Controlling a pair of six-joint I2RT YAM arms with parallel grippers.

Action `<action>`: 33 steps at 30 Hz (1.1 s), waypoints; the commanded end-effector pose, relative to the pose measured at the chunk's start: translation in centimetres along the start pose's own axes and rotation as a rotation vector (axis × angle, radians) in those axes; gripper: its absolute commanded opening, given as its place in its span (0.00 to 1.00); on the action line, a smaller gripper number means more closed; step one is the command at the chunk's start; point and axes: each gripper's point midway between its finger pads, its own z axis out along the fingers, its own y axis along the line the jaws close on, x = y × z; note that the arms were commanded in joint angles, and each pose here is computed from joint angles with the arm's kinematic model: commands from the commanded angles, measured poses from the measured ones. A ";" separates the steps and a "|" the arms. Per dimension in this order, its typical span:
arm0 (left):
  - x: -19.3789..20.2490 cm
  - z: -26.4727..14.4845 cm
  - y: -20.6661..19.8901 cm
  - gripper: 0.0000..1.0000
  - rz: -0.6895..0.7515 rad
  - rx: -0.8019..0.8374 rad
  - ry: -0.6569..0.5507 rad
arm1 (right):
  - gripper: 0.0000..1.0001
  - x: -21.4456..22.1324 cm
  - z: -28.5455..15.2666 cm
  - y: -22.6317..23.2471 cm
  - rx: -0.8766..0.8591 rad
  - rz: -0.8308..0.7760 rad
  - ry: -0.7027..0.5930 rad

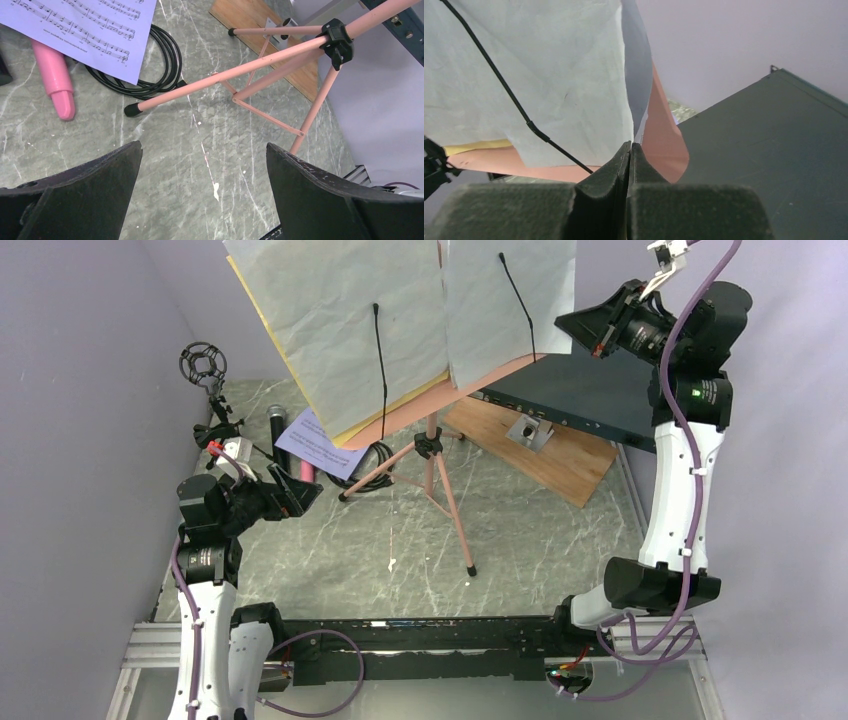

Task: Pack up the instrument practice props
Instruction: Pick up the sheet music from the music stand.

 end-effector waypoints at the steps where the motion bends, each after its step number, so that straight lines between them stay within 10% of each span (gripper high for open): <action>1: -0.5 -0.4 -0.6 1.00 0.027 0.015 -0.012 | 0.00 -2.6 -1.5 0.2 0.095 -0.107 -0.071; 17: -0.5 -0.4 -0.6 0.99 0.025 0.013 -0.011 | 0.27 -1.3 -1.6 -2.3 0.151 -0.111 -0.041; 24: -0.5 -0.4 -0.6 0.99 0.026 0.016 -0.011 | 0.02 -1.5 -1.8 -2.3 0.143 -0.115 -0.051; 33: -0.5 -0.5 -0.6 1.00 0.028 0.015 -0.011 | 0.00 -3.8 -5.0 -2.9 0.197 -0.150 -0.121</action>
